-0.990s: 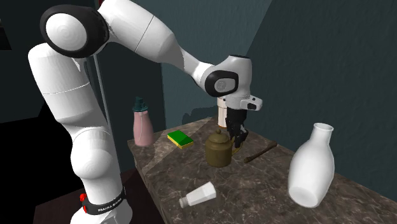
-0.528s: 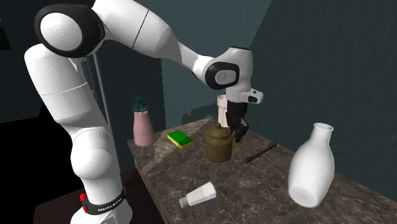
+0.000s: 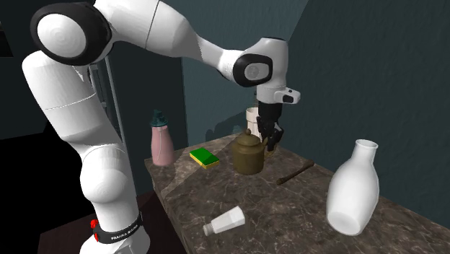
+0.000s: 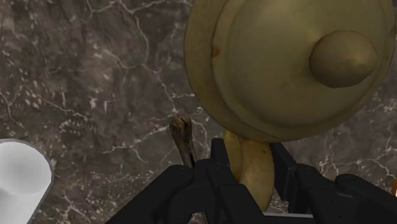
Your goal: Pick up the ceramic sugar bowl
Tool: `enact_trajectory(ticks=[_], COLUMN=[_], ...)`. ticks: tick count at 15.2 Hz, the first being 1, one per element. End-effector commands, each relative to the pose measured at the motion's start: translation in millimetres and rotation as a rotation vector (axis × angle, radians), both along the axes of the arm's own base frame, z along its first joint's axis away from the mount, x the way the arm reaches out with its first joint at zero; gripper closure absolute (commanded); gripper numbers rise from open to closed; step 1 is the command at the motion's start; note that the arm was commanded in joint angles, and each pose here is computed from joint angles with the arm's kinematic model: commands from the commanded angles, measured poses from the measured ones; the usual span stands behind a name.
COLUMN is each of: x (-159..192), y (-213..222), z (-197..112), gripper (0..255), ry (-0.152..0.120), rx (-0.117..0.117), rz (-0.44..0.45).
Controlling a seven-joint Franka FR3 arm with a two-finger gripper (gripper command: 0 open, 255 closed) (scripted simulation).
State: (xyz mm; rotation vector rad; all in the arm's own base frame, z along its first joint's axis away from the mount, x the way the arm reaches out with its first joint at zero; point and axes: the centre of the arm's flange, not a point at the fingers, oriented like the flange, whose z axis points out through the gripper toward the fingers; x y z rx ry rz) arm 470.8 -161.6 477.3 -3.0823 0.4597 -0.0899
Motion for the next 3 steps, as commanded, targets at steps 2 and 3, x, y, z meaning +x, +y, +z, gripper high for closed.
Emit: enact_trajectory(ticks=[2, 3], x=[-0.1, -0.1], y=[-0.2, -0.2], z=[12.5, 12.5], gripper=[255, 255], ry=[-0.001, -0.001], rx=[0.0, 0.0], rz=[0.0, 0.0])
